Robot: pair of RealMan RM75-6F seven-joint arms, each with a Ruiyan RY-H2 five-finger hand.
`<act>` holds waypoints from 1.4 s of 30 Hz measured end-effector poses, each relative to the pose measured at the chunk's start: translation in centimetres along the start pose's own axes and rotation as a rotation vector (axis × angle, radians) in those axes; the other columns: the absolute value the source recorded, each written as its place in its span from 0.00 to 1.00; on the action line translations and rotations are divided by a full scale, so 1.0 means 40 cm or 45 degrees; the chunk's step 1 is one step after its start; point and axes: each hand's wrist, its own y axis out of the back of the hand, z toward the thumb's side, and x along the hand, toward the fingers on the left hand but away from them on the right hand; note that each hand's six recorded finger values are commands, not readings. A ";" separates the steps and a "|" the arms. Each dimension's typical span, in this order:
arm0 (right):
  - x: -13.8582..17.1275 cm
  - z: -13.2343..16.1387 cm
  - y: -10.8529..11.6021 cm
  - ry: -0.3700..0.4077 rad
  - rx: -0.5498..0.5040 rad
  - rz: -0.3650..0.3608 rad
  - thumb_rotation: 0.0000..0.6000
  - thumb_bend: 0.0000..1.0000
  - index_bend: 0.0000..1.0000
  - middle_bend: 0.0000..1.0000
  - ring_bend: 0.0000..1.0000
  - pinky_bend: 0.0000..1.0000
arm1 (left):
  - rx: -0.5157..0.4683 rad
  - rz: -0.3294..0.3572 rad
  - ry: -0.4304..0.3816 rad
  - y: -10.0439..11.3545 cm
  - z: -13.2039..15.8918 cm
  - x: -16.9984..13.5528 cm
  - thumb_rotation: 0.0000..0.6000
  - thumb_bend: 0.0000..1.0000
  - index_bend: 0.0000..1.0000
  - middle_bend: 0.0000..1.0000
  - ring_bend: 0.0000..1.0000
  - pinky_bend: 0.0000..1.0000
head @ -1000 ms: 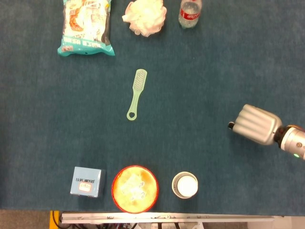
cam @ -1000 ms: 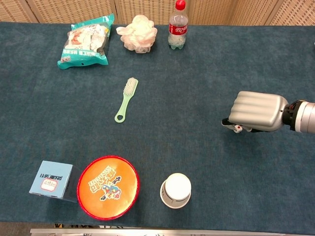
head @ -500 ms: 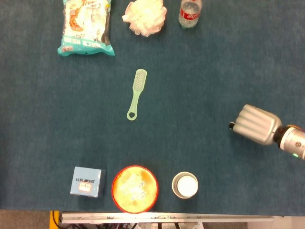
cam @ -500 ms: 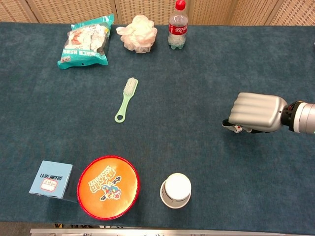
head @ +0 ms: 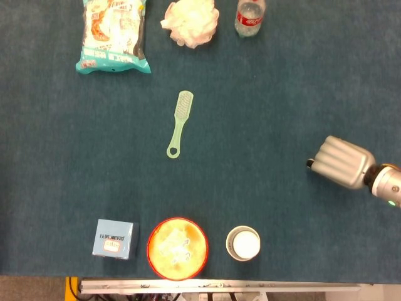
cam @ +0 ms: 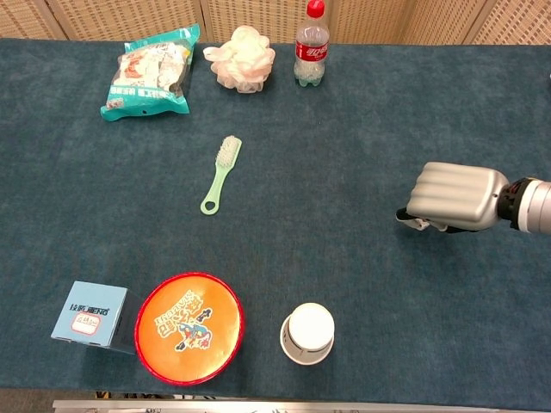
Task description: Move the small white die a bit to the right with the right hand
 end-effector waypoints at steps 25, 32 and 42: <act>0.036 -0.033 -0.027 -0.087 -0.036 0.018 1.00 1.00 0.46 0.98 0.97 0.99 | 0.011 -0.003 0.000 -0.004 0.002 0.002 1.00 0.15 0.46 0.42 0.25 0.39; 0.052 -0.036 -0.025 -0.103 -0.055 -0.006 1.00 1.00 0.46 0.98 0.97 0.99 | 0.015 -0.008 0.001 -0.007 0.004 0.003 1.00 0.15 0.46 0.42 0.25 0.39; 0.054 -0.026 -0.016 -0.092 -0.051 -0.022 1.00 1.00 0.46 0.98 0.97 0.99 | 0.015 -0.006 0.006 -0.008 0.004 0.003 1.00 0.15 0.46 0.42 0.25 0.39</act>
